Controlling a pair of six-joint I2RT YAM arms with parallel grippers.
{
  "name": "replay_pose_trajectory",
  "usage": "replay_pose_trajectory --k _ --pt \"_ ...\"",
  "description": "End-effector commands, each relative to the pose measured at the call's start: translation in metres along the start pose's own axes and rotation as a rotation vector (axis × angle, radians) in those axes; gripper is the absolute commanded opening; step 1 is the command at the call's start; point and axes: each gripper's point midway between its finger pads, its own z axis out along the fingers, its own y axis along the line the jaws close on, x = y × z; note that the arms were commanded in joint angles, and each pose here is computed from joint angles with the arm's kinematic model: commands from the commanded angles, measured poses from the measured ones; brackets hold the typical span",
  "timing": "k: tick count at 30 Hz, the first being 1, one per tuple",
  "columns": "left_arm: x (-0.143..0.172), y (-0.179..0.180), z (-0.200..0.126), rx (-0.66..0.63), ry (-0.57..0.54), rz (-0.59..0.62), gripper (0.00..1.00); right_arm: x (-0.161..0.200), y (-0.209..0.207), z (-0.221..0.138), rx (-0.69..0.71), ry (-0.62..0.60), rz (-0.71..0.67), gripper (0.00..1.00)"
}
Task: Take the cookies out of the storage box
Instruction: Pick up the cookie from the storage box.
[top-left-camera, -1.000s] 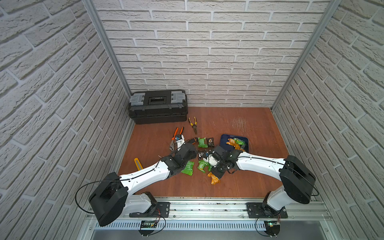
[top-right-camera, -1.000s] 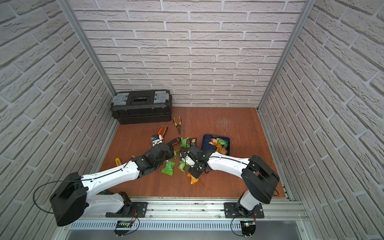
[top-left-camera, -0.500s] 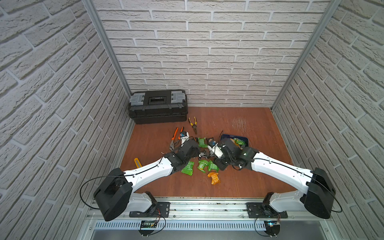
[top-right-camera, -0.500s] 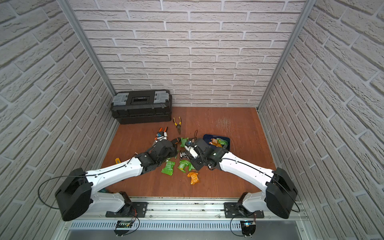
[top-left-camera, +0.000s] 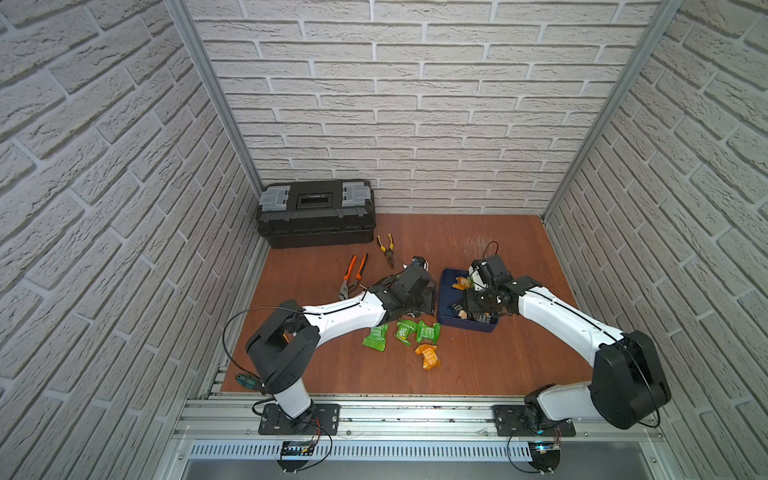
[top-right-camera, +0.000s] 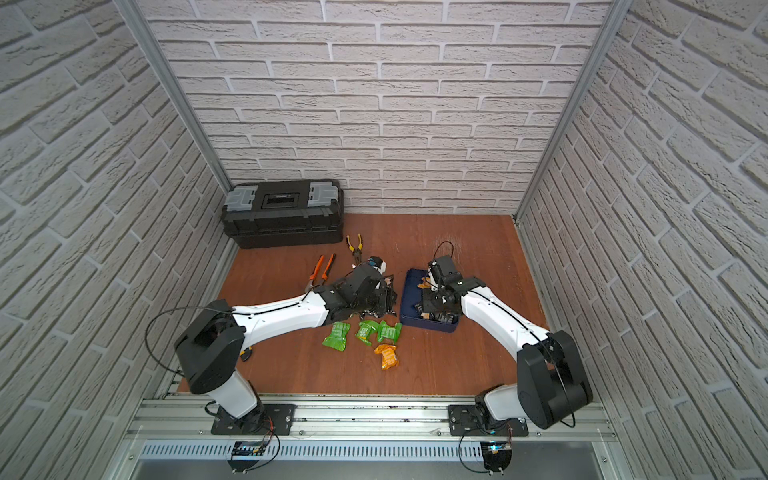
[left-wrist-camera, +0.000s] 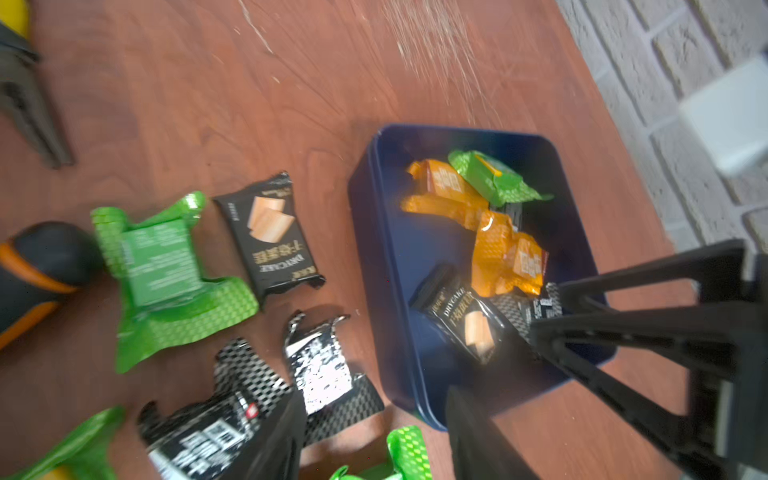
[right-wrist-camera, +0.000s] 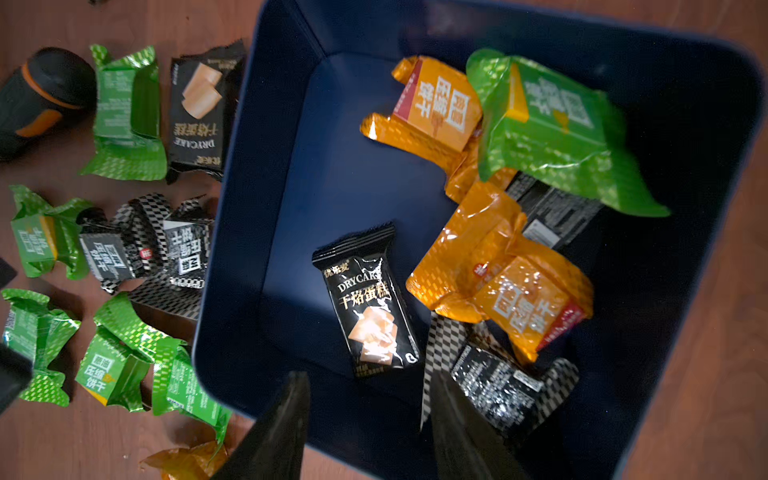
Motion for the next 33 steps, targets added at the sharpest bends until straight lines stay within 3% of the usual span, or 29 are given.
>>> replay_pose_trajectory --k 1,5,13,25,29,33 --pt "0.009 -0.01 0.008 0.05 0.088 0.05 0.63 -0.01 0.008 0.009 -0.097 0.032 -0.001 0.54" --pt "0.015 -0.013 0.019 0.073 0.152 0.086 0.63 -0.021 0.004 0.02 -0.162 0.064 -0.007 0.56" --pt "0.021 -0.015 0.03 0.098 0.196 0.079 0.51 -0.033 0.0 0.037 -0.168 0.09 -0.055 0.53" --pt "0.026 -0.012 0.039 0.119 0.223 0.057 0.47 -0.017 0.008 0.057 -0.261 0.17 -0.037 0.54" --pt "0.027 -0.01 0.042 0.113 0.222 0.052 0.47 -0.013 0.009 0.053 -0.275 0.168 -0.04 0.47" --pt "0.027 -0.01 0.043 0.114 0.225 0.051 0.46 -0.013 0.009 0.047 -0.284 0.149 -0.036 0.34"
